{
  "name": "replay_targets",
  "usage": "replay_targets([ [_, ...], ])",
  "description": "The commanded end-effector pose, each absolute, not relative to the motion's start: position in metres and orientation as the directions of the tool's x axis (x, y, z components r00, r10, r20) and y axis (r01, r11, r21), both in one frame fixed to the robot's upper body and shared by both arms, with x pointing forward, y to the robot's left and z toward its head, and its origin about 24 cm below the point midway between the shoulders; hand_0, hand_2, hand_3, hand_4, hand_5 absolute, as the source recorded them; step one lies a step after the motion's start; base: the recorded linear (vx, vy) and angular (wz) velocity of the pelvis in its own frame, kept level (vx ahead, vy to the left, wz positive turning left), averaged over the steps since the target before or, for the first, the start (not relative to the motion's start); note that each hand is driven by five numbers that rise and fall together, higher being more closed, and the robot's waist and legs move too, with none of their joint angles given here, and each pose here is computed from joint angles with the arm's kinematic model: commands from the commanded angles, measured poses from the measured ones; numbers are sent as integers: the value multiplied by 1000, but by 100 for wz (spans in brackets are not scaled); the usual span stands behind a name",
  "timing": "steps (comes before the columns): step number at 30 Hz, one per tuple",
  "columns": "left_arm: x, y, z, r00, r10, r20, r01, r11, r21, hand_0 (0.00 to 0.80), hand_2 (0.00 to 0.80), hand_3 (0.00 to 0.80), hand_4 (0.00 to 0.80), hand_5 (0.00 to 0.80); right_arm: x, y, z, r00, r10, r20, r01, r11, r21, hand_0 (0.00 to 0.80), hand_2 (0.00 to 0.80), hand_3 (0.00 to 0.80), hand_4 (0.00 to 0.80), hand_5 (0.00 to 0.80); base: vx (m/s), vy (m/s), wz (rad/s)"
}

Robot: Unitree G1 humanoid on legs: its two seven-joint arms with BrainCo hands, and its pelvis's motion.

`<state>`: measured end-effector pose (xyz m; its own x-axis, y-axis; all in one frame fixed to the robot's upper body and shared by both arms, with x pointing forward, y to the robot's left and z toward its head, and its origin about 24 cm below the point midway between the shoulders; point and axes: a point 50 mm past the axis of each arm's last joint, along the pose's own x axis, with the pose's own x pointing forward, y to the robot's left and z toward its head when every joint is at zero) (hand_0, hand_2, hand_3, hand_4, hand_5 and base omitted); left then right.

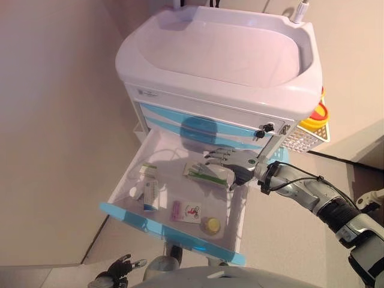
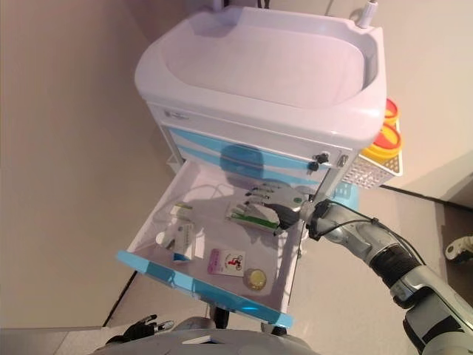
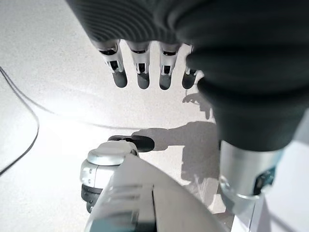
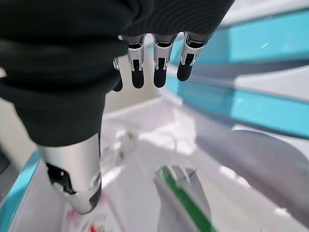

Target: Open the drawer and pick up the medicine

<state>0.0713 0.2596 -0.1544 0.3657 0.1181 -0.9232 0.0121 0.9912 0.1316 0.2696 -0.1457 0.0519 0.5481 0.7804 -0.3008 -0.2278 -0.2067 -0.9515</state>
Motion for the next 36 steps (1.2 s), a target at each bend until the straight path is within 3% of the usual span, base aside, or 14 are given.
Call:
replay_targets([
  [1, 87, 270, -149, 372, 120, -921, 104, 980, 170, 0, 0, 0, 0, 0, 262, -132, 49, 439, 839, -321, -179, -269, -946, 0, 0, 0, 0, 0, 21, -34, 8],
  [7, 95, 266, -148, 411, 110, -905, 140, 973, 181, 0, 0, 0, 0, 0, 250, -137, 16, 366, 819, -442, -197, -396, -897, 0, 0, 0, 0, 0, 11, -41, 8],
  [14, 106, 263, -145, 446, 84, -891, 193, 963, 188, 0, 0, 0, 0, 0, 234, -143, -12, 339, 818, -465, -223, -411, -884, 0, 0, 0, 0, 0, -1, -43, 4],
  [36, 101, 251, -151, 423, 60, -904, 236, 956, 173, 0, 0, 0, 0, 0, 206, -127, -56, 341, 819, -461, -271, -384, -883, 0, 0, 0, 0, 0, 1, -3, 1],
])
